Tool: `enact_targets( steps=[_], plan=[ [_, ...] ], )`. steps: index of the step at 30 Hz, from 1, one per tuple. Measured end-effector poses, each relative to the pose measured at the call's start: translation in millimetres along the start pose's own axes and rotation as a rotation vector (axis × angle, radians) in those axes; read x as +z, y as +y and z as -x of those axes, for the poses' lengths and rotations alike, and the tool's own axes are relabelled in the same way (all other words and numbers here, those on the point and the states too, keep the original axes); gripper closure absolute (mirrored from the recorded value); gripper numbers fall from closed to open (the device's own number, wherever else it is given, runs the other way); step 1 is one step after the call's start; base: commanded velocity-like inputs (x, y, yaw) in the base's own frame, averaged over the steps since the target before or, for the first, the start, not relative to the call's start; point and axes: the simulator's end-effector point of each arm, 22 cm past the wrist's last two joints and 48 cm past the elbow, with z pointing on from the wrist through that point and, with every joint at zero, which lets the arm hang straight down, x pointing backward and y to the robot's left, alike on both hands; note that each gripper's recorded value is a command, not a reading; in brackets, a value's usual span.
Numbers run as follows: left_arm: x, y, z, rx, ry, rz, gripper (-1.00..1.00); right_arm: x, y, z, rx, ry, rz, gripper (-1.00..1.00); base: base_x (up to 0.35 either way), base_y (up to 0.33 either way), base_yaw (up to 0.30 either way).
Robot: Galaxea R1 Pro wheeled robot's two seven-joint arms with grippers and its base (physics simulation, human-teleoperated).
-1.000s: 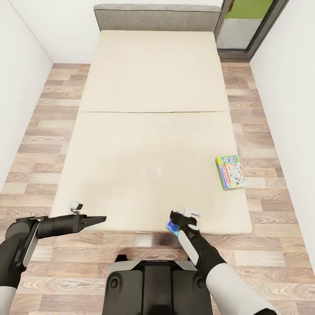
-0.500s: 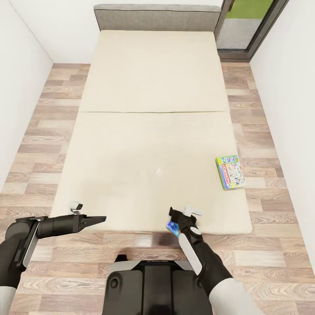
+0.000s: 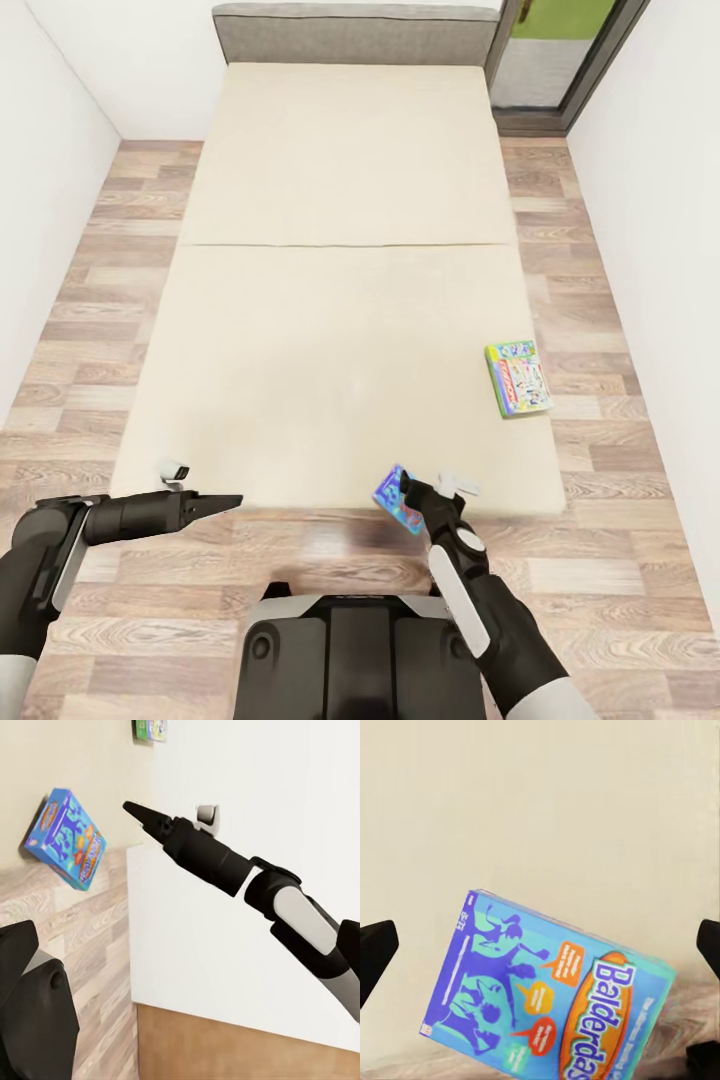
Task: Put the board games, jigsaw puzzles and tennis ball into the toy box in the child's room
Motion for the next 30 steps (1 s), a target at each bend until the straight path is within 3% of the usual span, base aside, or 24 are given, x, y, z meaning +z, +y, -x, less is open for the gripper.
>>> enact_targets(
  steps=[9, 30],
  plan=[
    [-0.1, 0, 0, -0.001, 0.0, 0.0, -1.0, -13.9, -18, 16, 0.001, -0.047, 0.0, -1.0, -0.115, -0.045, 0.0],
    [-0.2, 0, 0, 0.0, 0.0, 0.0, -1.0, -22.2, -14, 32, 0.015, -0.084, 0.017, -1.0, -0.004, -0.002, 0.0]
  ],
)
